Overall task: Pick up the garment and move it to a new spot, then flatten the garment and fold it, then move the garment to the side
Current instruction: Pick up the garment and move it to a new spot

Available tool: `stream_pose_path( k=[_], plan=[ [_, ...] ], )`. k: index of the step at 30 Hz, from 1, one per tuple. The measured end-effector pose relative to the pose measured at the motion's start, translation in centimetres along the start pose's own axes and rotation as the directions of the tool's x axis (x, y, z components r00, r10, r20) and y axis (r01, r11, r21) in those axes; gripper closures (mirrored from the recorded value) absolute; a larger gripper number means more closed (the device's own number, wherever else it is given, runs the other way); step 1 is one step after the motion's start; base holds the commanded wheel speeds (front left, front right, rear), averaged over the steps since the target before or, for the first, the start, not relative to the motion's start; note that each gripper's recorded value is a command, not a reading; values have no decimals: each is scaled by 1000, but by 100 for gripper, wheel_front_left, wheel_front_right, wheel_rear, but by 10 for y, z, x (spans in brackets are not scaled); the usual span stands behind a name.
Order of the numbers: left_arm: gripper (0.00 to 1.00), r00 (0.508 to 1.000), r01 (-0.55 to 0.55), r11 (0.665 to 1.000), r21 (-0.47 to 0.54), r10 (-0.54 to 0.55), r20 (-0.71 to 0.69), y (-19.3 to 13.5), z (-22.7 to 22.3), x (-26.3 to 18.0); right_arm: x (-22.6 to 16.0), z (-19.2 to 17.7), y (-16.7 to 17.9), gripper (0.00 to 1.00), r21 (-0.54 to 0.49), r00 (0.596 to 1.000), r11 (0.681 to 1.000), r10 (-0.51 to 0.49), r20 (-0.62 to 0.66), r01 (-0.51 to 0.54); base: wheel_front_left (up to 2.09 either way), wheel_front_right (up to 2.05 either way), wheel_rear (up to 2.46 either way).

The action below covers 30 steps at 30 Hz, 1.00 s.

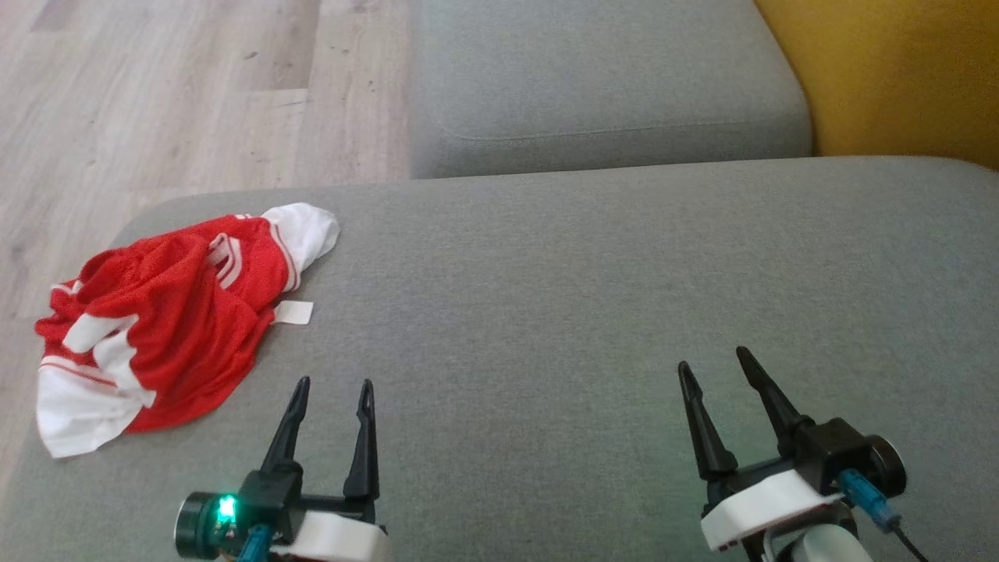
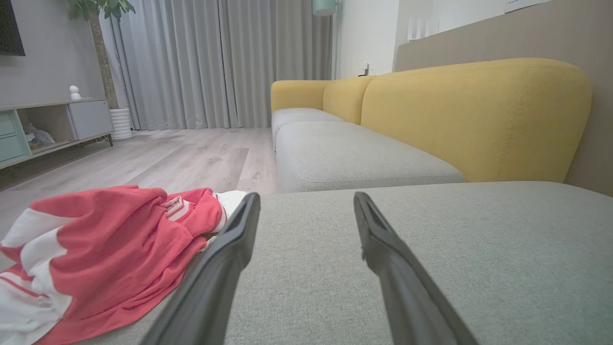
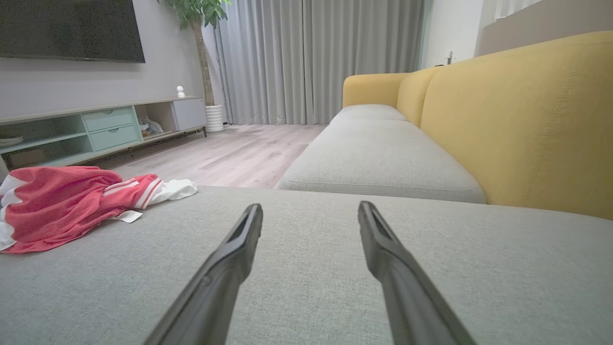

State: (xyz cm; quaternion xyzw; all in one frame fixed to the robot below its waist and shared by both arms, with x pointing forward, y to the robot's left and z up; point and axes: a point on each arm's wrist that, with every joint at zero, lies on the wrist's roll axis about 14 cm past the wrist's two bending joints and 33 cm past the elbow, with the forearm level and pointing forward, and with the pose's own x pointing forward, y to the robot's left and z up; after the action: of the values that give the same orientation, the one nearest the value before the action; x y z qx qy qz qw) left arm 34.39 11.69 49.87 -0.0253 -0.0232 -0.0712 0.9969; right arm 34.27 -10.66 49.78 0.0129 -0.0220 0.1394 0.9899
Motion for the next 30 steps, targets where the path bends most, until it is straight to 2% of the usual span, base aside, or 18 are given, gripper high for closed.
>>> stream_pose_path(
  k=[7,16,20,25,28,30],
  plan=[
    [0,999,-52,999,14,52,8,17,2,-11,10,-1,23,0,-3,997,997,78,-4,-78,0,0,0],
    [0,972,-233,972,20,233,31,70,8,-40,32,-6,64,0,-11,975,975,220,-23,-220,0,0,0],
    [0,942,-333,942,27,332,43,99,12,-59,41,-9,85,0,-7,958,958,286,-32,-287,0,0,0],
    [0,890,-454,890,40,451,62,133,18,-86,50,-14,110,0,-3,930,931,364,-47,-364,0,0,0],
    [0,854,-519,854,48,514,85,152,26,-101,55,-19,123,0,-8,913,915,403,-59,-404,0,0,0],
    [0,843,-536,841,67,529,96,159,31,-107,59,-22,127,0,-9,907,909,415,-64,-416,0,0,0]
  ],
)
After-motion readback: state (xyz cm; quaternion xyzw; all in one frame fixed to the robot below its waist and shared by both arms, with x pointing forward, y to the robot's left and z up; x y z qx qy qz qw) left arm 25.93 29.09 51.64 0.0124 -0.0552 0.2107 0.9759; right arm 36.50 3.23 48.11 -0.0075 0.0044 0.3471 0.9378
